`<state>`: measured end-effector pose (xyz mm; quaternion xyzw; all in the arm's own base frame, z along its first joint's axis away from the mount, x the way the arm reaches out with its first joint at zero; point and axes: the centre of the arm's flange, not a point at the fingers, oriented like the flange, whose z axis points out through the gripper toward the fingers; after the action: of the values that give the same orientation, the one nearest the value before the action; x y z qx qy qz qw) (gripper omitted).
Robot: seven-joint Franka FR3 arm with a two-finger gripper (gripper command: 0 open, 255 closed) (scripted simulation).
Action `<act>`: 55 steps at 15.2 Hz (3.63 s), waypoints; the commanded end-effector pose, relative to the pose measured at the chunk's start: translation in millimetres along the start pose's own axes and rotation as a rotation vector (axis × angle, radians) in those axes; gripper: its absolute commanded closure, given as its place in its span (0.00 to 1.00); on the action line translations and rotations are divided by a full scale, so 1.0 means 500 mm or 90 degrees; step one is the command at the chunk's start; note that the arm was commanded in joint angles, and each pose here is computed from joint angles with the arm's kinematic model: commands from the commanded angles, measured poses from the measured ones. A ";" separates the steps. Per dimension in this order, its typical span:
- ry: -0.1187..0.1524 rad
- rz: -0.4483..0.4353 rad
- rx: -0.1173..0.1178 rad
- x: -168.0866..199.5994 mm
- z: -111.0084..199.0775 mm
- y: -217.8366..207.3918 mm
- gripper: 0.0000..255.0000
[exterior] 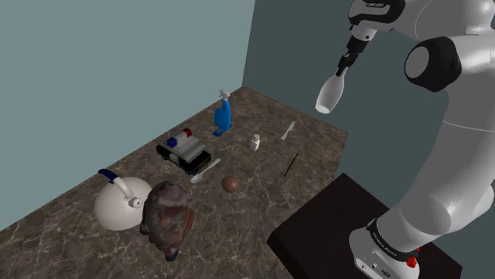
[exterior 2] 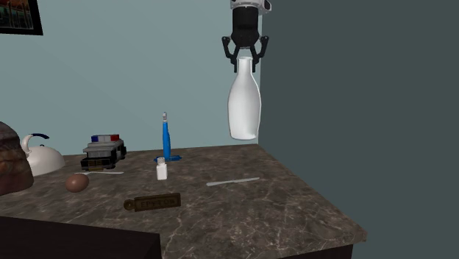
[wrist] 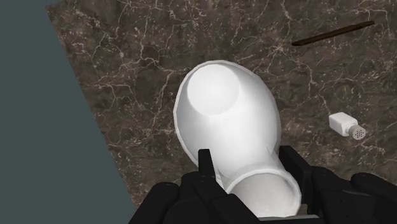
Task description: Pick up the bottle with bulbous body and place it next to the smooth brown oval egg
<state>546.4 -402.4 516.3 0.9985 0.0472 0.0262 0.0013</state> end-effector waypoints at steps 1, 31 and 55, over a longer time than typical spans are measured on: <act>0.000 0.000 0.000 0.001 -0.023 0.000 1.00; 0.000 0.000 0.000 0.029 -0.187 -0.368 1.00; 0.000 0.000 0.000 0.062 -0.191 -1.001 1.00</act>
<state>524.9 85.6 610.4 0.9985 0.0481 0.0258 0.0013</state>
